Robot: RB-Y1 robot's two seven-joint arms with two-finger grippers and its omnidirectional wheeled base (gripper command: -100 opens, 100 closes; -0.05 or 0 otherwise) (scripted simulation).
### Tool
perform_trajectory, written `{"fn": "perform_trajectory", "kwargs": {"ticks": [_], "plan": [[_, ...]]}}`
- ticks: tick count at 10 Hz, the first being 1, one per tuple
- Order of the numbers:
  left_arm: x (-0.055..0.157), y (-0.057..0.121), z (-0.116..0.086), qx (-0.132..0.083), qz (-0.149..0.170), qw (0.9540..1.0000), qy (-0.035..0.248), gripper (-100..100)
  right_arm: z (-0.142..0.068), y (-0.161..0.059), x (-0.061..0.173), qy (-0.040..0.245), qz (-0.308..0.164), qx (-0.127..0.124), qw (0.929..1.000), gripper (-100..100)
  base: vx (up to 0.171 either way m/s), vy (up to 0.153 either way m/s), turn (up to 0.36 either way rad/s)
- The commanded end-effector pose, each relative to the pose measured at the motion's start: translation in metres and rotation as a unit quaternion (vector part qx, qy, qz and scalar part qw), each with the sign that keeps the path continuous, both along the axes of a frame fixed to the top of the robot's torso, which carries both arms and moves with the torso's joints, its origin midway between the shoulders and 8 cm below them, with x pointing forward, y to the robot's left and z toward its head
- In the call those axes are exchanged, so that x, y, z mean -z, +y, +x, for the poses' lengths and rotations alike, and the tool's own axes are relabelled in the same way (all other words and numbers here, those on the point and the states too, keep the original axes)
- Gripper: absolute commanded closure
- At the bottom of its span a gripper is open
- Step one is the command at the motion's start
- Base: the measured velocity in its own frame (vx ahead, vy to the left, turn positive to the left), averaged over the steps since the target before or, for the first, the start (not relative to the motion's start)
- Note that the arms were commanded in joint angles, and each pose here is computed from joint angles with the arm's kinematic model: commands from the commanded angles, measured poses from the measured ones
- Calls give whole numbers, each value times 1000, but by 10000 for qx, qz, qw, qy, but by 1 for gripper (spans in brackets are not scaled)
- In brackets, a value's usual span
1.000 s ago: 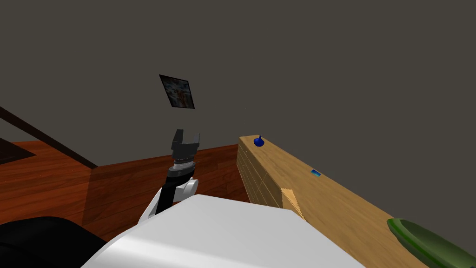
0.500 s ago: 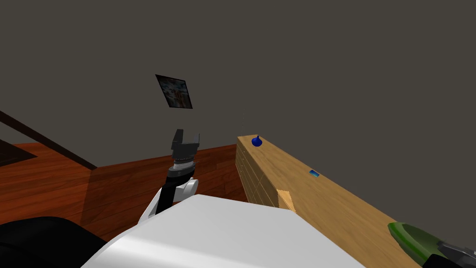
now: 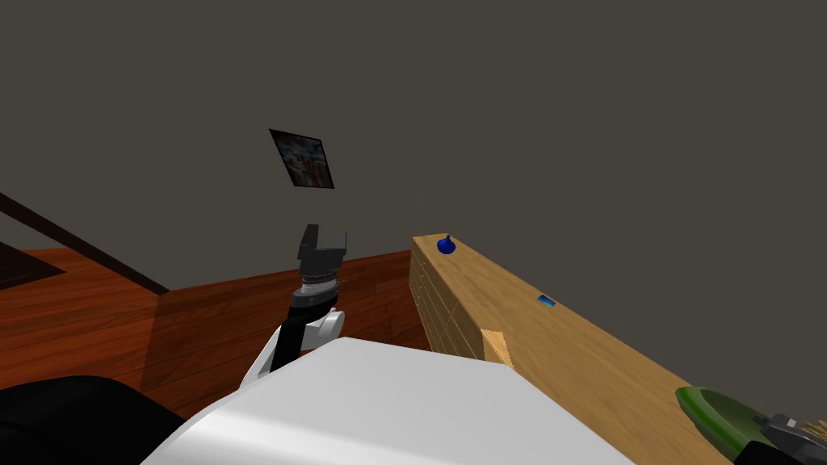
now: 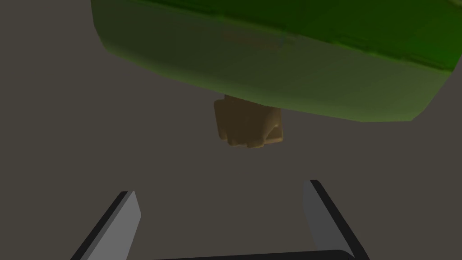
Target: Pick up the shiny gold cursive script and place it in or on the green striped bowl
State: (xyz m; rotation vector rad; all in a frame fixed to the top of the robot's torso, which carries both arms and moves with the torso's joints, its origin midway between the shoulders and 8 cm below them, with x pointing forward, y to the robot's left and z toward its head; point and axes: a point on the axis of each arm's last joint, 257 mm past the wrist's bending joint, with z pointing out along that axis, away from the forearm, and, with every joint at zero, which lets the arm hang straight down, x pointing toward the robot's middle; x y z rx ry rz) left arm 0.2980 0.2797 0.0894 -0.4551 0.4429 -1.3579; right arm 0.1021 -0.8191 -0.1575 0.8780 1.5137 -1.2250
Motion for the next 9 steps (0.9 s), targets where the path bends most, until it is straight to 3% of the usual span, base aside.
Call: {"fn": "perform_trajectory", "kwargs": {"ticks": [1, 6, 9], "plan": [[0, 0, 0, 0, 0, 10000, 0, 0, 18, -7, 1, 34, 28, -83, 10000, -100, -14, 30, -122], [0, 0, 0, 0, 0, 10000, 0, 0, 76, -24, -9, 70, 24, -363, 9993, -100, -27, 49, -103], [0, 0, 0, 0, 0, 10000, 0, 0, 100, -29, -10, 38, 79, -444, 9990, -100, -21, 41, -72]]}}
